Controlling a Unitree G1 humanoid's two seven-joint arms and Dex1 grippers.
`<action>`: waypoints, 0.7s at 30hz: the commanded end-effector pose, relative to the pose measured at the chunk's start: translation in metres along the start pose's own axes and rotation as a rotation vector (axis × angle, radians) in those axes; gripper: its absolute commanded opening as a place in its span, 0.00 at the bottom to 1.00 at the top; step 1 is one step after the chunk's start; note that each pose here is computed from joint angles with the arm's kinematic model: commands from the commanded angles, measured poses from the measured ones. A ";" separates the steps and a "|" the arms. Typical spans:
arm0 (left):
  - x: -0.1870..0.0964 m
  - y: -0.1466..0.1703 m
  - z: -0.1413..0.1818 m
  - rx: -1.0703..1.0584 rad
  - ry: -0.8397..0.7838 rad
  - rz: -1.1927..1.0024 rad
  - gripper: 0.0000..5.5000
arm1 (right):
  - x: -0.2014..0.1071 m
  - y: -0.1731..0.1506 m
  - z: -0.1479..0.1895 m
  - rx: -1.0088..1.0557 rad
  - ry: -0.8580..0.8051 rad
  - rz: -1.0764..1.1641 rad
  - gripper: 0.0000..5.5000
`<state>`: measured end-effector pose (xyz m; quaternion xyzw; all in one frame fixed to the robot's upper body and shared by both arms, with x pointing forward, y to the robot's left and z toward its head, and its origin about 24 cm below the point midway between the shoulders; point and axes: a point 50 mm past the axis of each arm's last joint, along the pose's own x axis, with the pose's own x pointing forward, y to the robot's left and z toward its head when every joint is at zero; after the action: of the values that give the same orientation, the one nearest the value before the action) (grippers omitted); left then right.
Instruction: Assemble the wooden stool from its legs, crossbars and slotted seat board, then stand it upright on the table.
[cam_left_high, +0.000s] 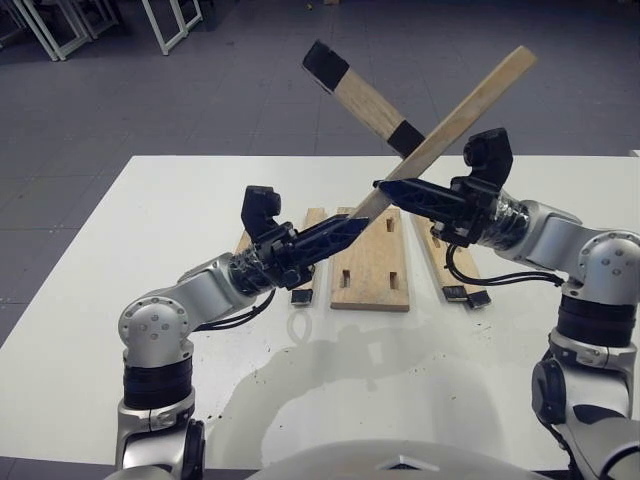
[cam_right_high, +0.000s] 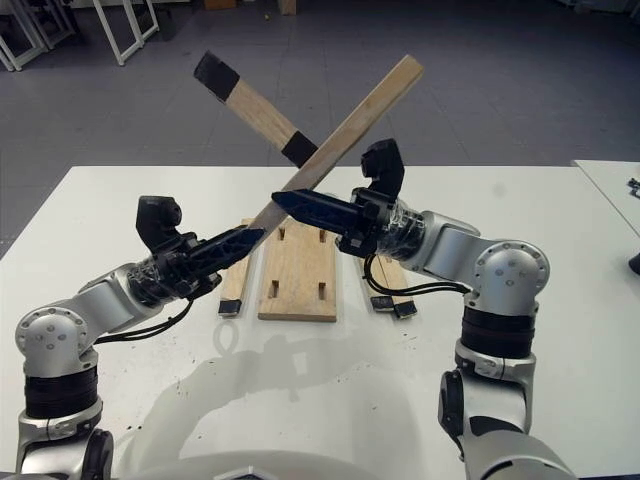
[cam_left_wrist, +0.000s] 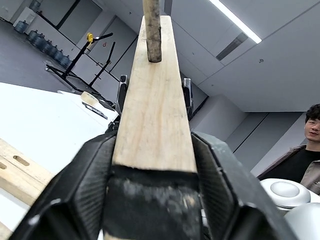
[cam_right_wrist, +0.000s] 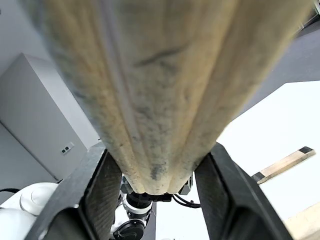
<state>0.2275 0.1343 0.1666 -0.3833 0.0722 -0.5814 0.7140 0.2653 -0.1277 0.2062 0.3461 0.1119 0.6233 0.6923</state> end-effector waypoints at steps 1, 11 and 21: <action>-0.017 0.029 -0.010 0.142 0.075 0.247 0.51 | -0.015 -0.005 0.027 -0.071 -0.159 -0.099 0.37; -0.013 0.094 -0.073 0.581 0.474 0.916 0.51 | -0.041 -0.024 0.028 -0.203 -0.205 -0.351 0.37; -0.027 0.094 -0.092 0.580 0.830 0.882 0.51 | -0.041 -0.028 0.015 -0.300 -0.103 -0.424 0.37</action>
<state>0.2539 0.1126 0.0500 0.1092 0.2614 -0.3013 0.9105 0.2867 -0.1688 0.1880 0.2797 0.0576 0.4663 0.8373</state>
